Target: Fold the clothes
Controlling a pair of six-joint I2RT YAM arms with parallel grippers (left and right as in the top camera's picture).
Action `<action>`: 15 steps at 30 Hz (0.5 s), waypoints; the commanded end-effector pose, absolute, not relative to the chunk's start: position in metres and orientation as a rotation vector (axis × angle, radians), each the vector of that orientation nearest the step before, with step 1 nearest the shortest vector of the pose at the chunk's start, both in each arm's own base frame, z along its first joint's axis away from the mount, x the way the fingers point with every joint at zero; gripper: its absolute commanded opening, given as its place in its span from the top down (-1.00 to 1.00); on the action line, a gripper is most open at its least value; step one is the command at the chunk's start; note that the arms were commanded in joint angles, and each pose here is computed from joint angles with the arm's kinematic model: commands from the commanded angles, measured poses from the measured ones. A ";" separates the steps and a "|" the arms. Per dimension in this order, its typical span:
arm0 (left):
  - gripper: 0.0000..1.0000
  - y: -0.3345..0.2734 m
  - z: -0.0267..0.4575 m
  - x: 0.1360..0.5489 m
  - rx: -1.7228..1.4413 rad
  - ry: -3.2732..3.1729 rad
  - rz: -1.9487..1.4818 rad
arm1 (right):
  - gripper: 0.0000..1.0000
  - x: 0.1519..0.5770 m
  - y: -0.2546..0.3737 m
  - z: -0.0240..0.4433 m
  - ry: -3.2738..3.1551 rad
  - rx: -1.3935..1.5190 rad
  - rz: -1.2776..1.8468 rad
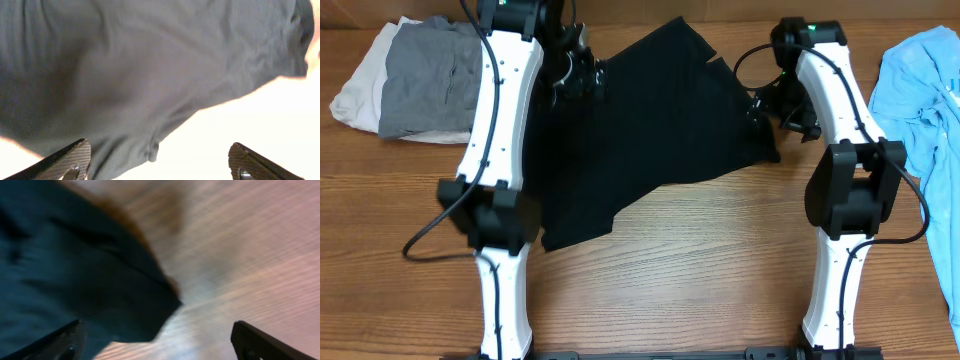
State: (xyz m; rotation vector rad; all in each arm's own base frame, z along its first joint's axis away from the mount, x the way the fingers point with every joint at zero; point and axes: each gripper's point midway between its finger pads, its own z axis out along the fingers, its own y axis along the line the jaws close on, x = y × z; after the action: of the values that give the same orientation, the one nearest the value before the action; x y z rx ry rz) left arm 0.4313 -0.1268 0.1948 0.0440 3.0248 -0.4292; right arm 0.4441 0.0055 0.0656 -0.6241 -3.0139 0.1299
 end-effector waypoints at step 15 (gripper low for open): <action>-0.93 -0.165 0.109 0.289 0.192 3.409 -0.248 | -1.00 0.511 0.031 0.080 -3.302 -0.117 -0.478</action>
State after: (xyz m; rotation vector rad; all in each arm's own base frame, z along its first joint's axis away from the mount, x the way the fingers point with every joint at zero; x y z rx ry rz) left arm 0.3017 -0.1573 0.1239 0.2343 3.3754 -0.2905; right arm 0.5083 0.0239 0.0740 -0.2811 -3.2658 -0.4368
